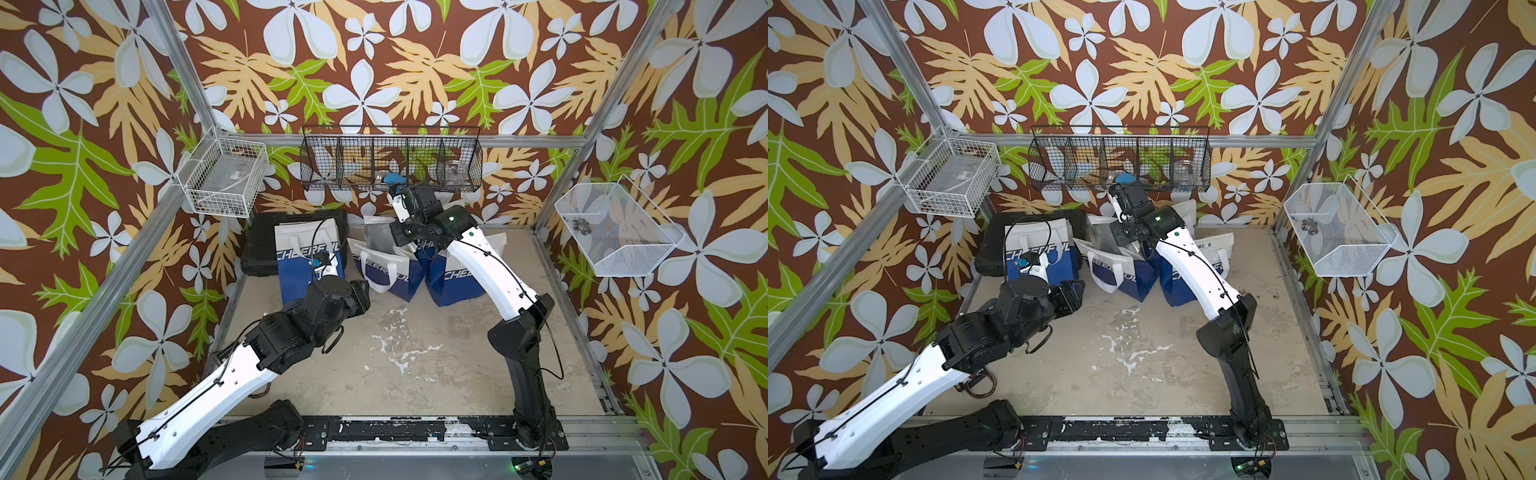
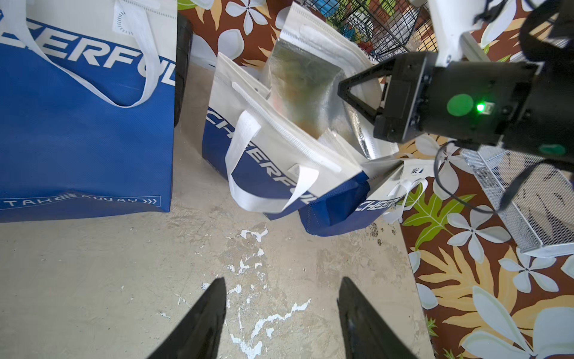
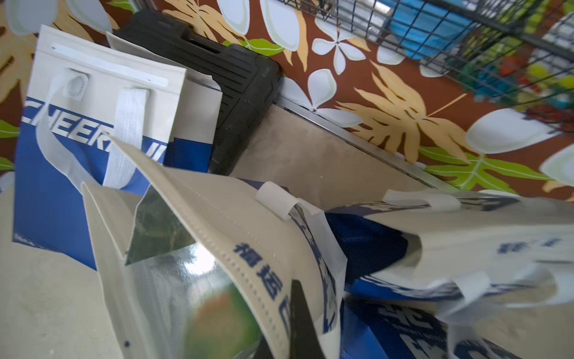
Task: Open the takeout bag
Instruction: Place the takeout bag at the center of the board.
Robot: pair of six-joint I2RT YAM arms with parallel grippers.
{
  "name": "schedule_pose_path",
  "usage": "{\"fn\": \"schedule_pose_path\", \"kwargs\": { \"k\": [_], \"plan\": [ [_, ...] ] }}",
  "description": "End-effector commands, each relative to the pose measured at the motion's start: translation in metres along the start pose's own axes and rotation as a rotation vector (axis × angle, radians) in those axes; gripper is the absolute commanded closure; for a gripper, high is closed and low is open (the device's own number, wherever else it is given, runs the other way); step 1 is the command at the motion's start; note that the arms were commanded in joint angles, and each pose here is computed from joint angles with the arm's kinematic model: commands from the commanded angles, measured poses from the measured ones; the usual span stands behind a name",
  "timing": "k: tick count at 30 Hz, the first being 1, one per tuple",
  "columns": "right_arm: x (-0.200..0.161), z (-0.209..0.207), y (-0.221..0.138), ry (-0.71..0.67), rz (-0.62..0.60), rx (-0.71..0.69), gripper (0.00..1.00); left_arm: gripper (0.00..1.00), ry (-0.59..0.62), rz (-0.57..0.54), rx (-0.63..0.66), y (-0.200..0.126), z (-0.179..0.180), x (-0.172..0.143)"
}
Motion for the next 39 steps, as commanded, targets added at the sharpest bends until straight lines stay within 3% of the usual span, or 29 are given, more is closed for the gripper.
{"fn": "schedule_pose_path", "kwargs": {
  "k": [1,3,4,6,8,9,15,18,21,23,27,31,34,36,39],
  "plan": [
    [0.019,0.004,0.001,0.142,-0.137,0.230,1.00,0.40,0.008,-0.008,0.001,0.002,-0.001,0.004],
    [0.028,0.000,-0.004,0.194,-0.202,0.290,1.00,0.40,0.004,-0.003,0.001,0.005,-0.001,0.007],
    [0.032,-0.005,-0.005,0.210,-0.218,0.290,0.95,0.41,0.001,-0.002,-0.002,0.007,-0.001,0.008],
    [0.036,-0.015,-0.005,0.222,-0.224,0.269,0.76,0.41,-0.007,0.001,-0.007,0.010,-0.001,0.010],
    [0.035,-0.029,-0.003,0.231,-0.212,0.219,0.47,0.41,-0.008,0.014,-0.009,0.016,-0.001,0.008],
    [0.034,-0.034,-0.003,0.230,-0.211,0.199,0.43,0.41,-0.009,0.022,-0.009,0.018,0.000,0.006],
    [0.035,-0.042,-0.028,0.157,-0.231,0.127,0.37,0.42,-0.017,0.043,-0.011,0.028,0.007,-0.003],
    [0.042,-0.045,-0.060,0.111,-0.269,0.073,0.34,0.40,-0.024,0.050,-0.028,0.031,0.006,-0.004],
    [0.041,-0.061,-0.107,0.096,-0.295,-0.066,0.28,0.40,-0.034,0.051,-0.061,0.031,-0.001,-0.001],
    [0.024,-0.069,-0.132,0.116,-0.268,-0.148,0.26,0.40,-0.035,0.047,-0.086,0.028,-0.007,0.003],
    [-0.042,-0.071,-0.159,0.181,-0.213,-0.264,0.22,0.41,-0.023,0.074,-0.157,0.019,-0.024,0.008],
    [-0.128,-0.090,-0.174,0.360,-0.164,-0.279,0.22,0.45,0.007,0.205,-0.283,0.015,-0.037,-0.012],
    [-0.171,-0.098,-0.182,0.464,-0.165,-0.299,0.22,0.47,0.017,0.285,-0.345,0.013,-0.032,-0.030],
    [-0.183,-0.104,-0.185,0.524,-0.211,-0.261,0.21,0.47,0.021,0.317,-0.387,0.010,-0.029,-0.039],
    [-0.183,-0.109,-0.172,0.630,-0.283,-0.062,0.30,0.51,0.048,0.381,-0.460,0.003,-0.027,-0.053]
  ]
}}
Point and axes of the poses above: each gripper's point midway between its finger pads, its own y axis out along the fingers, its own z axis along the line the jaws close on, x = y × z, the point moved 4 cm from there along -y, back along the fingers, and after that the axes turned 13 degrees about -y, right-handed, at the moved point
